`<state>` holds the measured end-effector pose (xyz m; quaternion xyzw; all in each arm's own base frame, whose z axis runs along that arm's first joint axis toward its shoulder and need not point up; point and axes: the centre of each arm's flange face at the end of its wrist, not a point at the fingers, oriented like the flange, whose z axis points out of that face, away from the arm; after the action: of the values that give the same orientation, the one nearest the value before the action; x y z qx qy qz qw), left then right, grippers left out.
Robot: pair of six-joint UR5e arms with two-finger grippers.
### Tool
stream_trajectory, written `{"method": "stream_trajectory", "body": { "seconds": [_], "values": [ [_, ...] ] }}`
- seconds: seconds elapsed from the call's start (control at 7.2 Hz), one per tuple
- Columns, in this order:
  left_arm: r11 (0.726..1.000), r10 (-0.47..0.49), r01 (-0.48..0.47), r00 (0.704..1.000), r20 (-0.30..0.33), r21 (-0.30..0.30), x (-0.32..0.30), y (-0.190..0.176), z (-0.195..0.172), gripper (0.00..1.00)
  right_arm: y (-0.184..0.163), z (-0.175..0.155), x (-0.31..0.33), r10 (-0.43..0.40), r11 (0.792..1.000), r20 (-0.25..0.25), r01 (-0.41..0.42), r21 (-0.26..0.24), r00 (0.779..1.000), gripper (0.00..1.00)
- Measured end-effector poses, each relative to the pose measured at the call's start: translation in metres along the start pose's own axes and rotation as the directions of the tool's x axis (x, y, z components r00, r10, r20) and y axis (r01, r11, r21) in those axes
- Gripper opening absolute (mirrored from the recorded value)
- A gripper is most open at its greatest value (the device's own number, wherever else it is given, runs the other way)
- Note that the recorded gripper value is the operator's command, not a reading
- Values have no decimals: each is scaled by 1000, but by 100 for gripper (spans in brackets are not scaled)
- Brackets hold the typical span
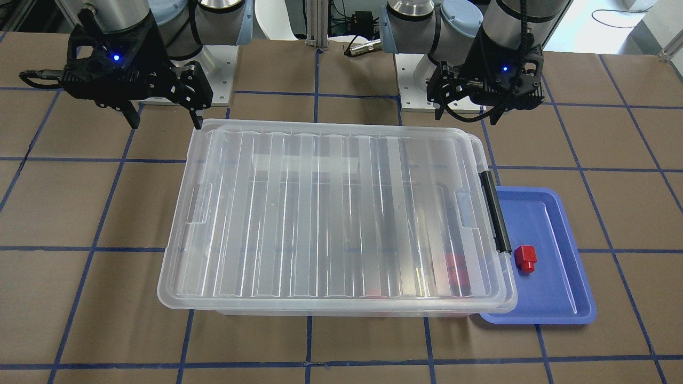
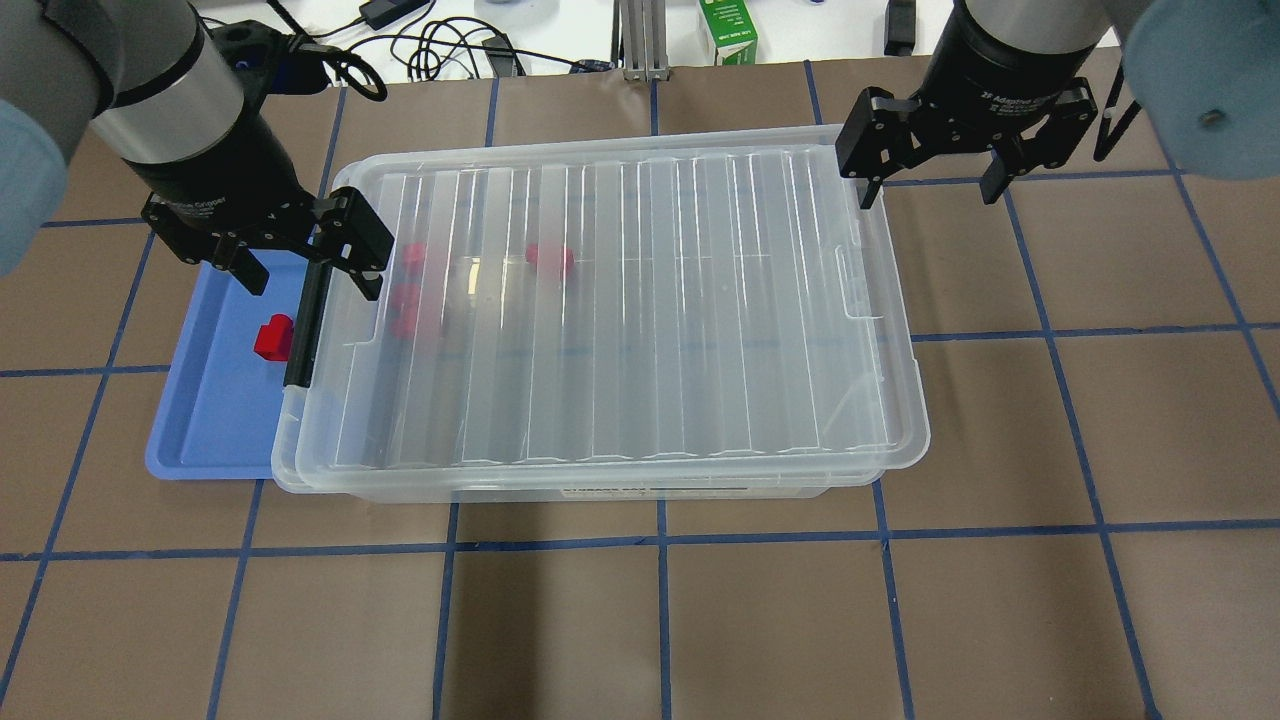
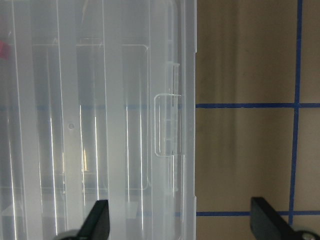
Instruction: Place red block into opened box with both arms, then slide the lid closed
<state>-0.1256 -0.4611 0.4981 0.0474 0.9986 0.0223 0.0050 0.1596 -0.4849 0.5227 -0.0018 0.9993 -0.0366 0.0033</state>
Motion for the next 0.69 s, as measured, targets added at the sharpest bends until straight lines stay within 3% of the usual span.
{"method": "stream_trajectory", "body": {
  "seconds": [0.69],
  "values": [
    [1000, -29, 29, 1000, 1, -1, -24, -7, 3, 100, -1, 1, 10, 0, 1000, -36, 0, 2, 999, 100]
  ]
}}
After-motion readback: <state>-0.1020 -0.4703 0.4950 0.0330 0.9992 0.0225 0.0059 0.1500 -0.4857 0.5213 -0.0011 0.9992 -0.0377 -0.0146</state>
